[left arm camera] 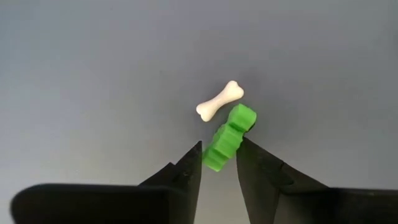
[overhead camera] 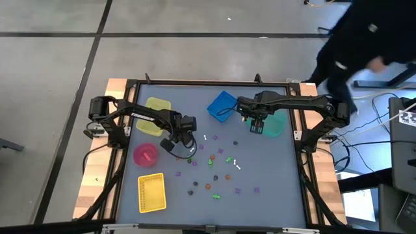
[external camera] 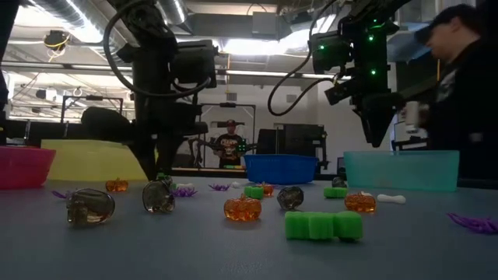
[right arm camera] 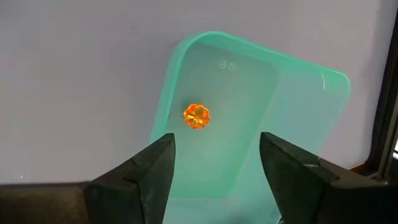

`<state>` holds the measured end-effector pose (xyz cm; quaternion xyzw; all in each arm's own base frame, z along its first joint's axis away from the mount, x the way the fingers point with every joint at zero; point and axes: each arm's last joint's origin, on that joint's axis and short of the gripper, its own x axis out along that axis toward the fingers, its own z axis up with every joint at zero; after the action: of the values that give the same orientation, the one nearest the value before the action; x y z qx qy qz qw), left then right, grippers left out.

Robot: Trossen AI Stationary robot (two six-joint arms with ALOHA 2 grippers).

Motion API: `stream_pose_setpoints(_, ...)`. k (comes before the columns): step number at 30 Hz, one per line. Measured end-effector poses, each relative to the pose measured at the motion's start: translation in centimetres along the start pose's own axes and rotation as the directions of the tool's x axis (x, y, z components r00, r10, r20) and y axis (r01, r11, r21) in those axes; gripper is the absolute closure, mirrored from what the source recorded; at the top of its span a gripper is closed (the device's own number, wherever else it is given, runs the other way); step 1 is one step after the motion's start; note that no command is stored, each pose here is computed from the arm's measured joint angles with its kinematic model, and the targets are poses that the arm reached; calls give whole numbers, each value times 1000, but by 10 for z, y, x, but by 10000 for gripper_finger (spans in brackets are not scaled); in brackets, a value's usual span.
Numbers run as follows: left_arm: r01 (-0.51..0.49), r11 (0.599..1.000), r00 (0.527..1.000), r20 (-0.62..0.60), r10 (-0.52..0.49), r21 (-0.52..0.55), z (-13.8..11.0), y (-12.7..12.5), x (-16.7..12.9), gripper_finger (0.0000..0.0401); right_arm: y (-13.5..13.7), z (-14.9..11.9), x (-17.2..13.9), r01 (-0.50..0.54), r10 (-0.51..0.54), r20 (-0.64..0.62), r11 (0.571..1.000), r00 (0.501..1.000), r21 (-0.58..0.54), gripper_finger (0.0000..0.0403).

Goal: Sort Halloween decoration
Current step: Put the green skeleton toy into the yellow bin

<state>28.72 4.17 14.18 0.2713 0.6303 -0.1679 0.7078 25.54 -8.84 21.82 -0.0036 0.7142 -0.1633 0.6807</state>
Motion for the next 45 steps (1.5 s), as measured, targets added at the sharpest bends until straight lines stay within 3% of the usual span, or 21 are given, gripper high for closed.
stream_pose_setpoints(12,0,999,1000,0,0,-37,0,0,0,375,0,0,0,0,0,0,1000,1000,0,171)
stream_pose_setpoints(24,-4,997,1000,4,5,-75,1,0,-3,381,0,-1,0,0,0,-8,1000,1000,-3,171)
stream_pose_setpoints(39,-100,974,980,149,132,-204,28,15,-65,382,0,-1,0,0,0,-9,1000,1000,-3,171)
stream_pose_setpoints(45,-82,967,986,122,114,-240,22,15,-66,382,0,-1,0,0,0,-9,1000,1000,-4,171)
